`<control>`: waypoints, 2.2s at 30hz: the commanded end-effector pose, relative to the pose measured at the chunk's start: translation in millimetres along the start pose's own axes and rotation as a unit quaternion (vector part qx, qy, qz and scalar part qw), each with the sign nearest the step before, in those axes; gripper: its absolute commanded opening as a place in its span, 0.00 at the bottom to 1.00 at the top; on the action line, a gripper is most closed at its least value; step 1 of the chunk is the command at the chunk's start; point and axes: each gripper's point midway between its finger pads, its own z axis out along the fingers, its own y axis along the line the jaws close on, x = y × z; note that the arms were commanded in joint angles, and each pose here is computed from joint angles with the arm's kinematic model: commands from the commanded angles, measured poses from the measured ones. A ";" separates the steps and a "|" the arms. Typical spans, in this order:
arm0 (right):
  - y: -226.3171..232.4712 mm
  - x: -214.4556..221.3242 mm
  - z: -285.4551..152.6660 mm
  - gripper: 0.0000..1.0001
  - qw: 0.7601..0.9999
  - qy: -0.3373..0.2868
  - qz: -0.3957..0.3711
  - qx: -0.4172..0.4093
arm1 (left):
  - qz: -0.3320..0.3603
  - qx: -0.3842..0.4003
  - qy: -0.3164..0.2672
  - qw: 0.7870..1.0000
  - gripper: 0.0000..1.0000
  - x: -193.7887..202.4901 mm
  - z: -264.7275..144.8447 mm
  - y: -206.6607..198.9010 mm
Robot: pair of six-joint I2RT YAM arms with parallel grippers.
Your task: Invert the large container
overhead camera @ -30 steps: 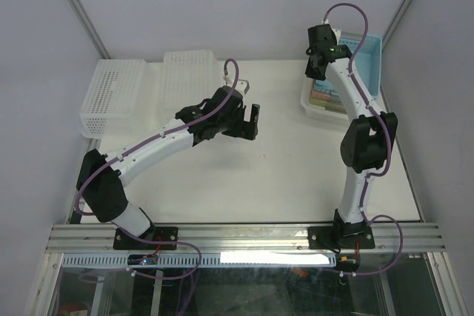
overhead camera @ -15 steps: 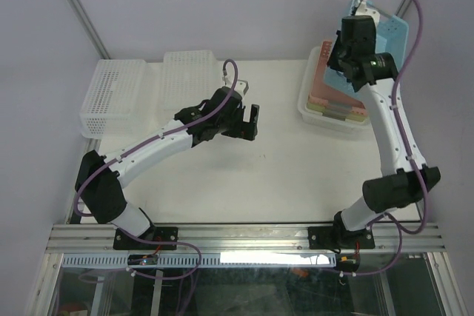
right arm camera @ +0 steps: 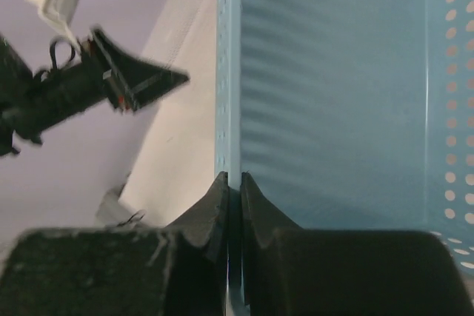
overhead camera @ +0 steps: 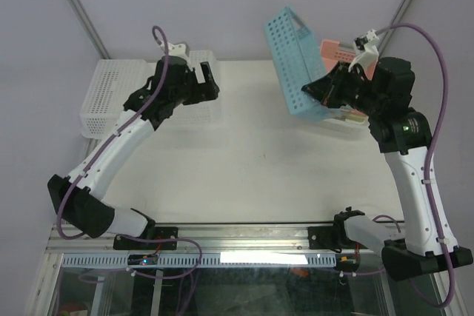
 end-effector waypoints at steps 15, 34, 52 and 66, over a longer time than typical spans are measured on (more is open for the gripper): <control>71.1 123.6 6.8 0.00 0.890 0.029 0.362 -0.274 | -0.087 0.014 -0.153 0.984 0.99 -84.0 -85.5 3.3; -49.6 238.3 -6.8 0.02 0.795 0.007 0.606 -0.036 | -0.077 0.042 -0.116 0.989 0.99 -66.7 -68.2 -6.8; -122.7 273.1 -77.7 0.77 0.861 0.067 0.397 0.311 | -0.067 0.076 -0.077 0.992 0.99 -50.7 -46.8 -20.0; -147.3 169.9 43.7 0.70 0.919 0.008 0.246 0.308 | -0.041 0.108 -0.032 0.993 0.99 -21.2 -42.0 -24.8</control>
